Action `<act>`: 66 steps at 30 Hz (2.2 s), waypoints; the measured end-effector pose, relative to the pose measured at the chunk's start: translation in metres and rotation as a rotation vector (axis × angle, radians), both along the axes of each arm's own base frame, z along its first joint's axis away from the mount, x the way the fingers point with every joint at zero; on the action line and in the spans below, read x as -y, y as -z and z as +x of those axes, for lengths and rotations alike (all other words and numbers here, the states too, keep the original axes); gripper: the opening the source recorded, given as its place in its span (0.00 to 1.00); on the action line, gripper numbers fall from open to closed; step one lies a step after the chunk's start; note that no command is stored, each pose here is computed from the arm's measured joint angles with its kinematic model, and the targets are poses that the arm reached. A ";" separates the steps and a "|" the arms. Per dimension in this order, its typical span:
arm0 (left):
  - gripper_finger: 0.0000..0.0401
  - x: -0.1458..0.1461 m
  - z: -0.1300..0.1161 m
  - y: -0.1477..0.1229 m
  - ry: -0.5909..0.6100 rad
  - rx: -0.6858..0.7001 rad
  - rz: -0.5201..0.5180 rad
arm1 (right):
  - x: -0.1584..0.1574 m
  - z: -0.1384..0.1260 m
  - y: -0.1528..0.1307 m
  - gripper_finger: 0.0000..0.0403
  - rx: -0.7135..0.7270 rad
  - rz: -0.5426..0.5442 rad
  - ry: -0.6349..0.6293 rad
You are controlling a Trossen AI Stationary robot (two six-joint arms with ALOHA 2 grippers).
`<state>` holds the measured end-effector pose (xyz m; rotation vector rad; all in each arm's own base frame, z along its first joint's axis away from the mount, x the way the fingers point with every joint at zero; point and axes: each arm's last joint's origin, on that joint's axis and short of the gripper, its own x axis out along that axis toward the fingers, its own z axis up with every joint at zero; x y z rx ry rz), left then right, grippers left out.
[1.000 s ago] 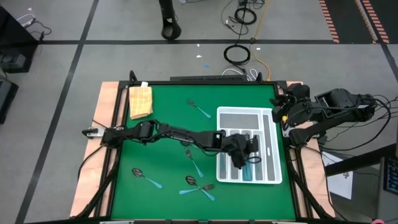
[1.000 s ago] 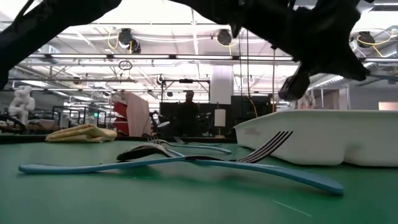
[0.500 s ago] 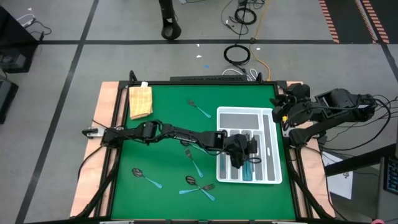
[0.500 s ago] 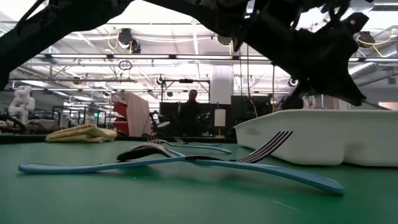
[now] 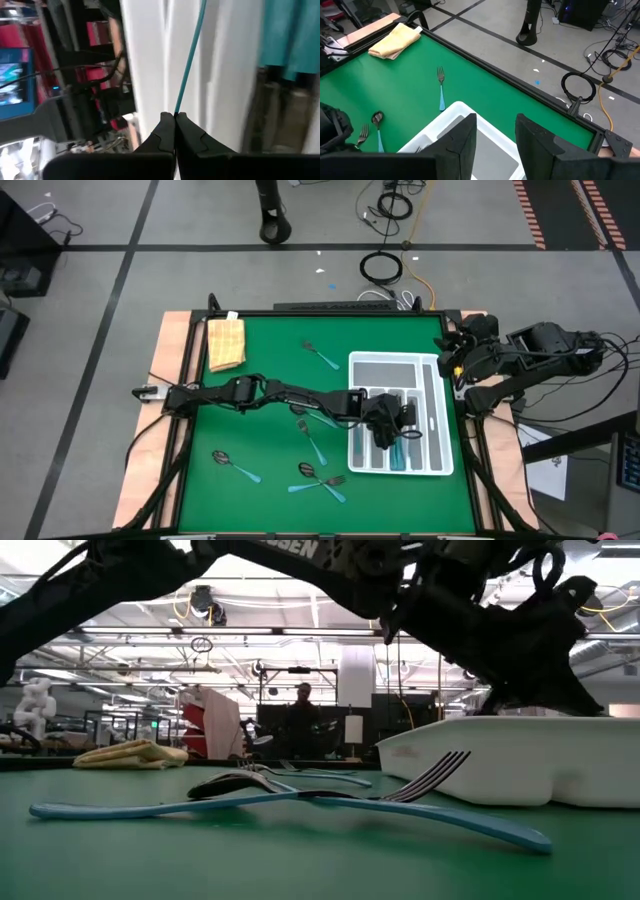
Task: Sort silverware
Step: Put the top left blue spoon into the tray, then put the bottom blue fork into the tray
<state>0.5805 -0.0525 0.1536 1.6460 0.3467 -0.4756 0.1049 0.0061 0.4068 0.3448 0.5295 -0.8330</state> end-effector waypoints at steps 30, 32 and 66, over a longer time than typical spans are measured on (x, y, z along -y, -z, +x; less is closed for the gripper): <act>0.23 0.001 0.003 0.009 -0.111 0.023 -0.180 | 0.000 0.000 0.000 0.31 -0.048 -0.045 -0.044; 0.23 -0.001 0.003 0.006 -0.187 0.047 -0.138 | 0.000 0.000 0.000 0.31 -0.047 -0.045 -0.044; 0.22 0.111 -0.204 -0.126 -1.265 -0.478 -1.219 | 0.001 -0.005 0.000 0.31 -0.074 -0.051 -0.064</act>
